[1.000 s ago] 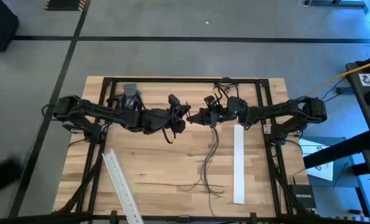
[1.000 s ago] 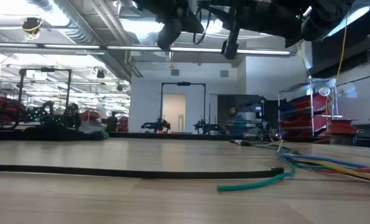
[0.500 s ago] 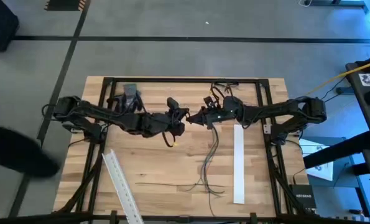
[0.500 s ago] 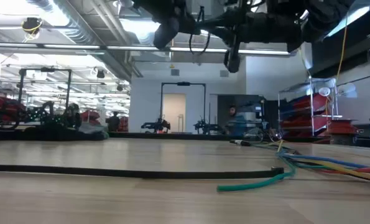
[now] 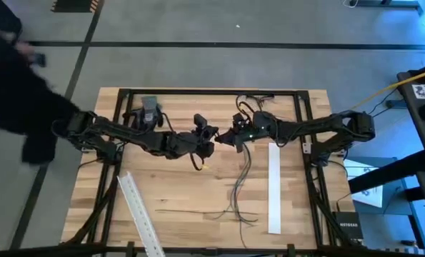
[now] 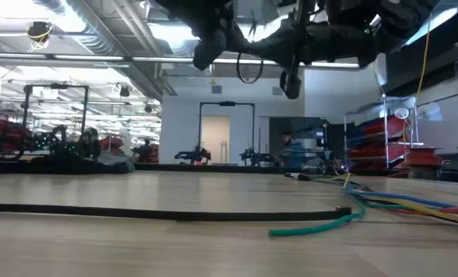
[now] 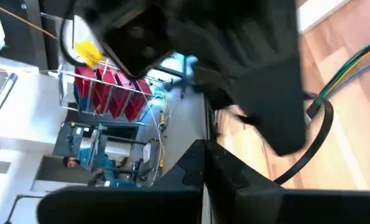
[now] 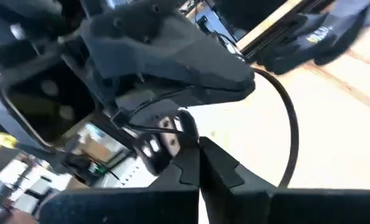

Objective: Ziptie cables
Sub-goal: Wrap the top black zip tie on the colored cables

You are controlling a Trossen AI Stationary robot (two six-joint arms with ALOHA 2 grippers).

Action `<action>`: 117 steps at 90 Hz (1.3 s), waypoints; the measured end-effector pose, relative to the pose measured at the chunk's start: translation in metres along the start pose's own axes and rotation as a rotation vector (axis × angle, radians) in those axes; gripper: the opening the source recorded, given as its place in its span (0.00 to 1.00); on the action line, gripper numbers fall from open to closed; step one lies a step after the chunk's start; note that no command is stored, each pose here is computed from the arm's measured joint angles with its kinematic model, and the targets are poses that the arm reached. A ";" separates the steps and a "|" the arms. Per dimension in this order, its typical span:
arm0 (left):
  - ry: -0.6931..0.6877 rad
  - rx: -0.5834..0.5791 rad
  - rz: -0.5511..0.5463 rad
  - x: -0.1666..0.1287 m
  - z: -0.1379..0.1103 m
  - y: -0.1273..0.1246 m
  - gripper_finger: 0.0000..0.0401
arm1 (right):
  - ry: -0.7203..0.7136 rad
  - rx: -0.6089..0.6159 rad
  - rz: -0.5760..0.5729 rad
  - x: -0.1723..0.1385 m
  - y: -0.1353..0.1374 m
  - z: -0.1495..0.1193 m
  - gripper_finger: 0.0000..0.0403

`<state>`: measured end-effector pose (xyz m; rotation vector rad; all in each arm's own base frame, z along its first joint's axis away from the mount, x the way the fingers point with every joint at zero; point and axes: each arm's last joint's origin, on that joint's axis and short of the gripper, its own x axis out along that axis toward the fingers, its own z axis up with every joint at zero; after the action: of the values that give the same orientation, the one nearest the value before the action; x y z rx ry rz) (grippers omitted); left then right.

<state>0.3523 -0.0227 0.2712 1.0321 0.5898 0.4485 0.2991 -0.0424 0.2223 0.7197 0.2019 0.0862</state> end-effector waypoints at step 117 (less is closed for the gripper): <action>-0.024 -0.091 -0.011 -0.006 0.005 -0.003 0.00 | 0.056 -0.479 -0.033 -0.048 0.027 0.019 0.57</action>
<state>0.3515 -0.0312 0.2717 0.9461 0.5489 0.4490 0.2562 -0.0414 0.2609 0.2372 0.2358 0.1178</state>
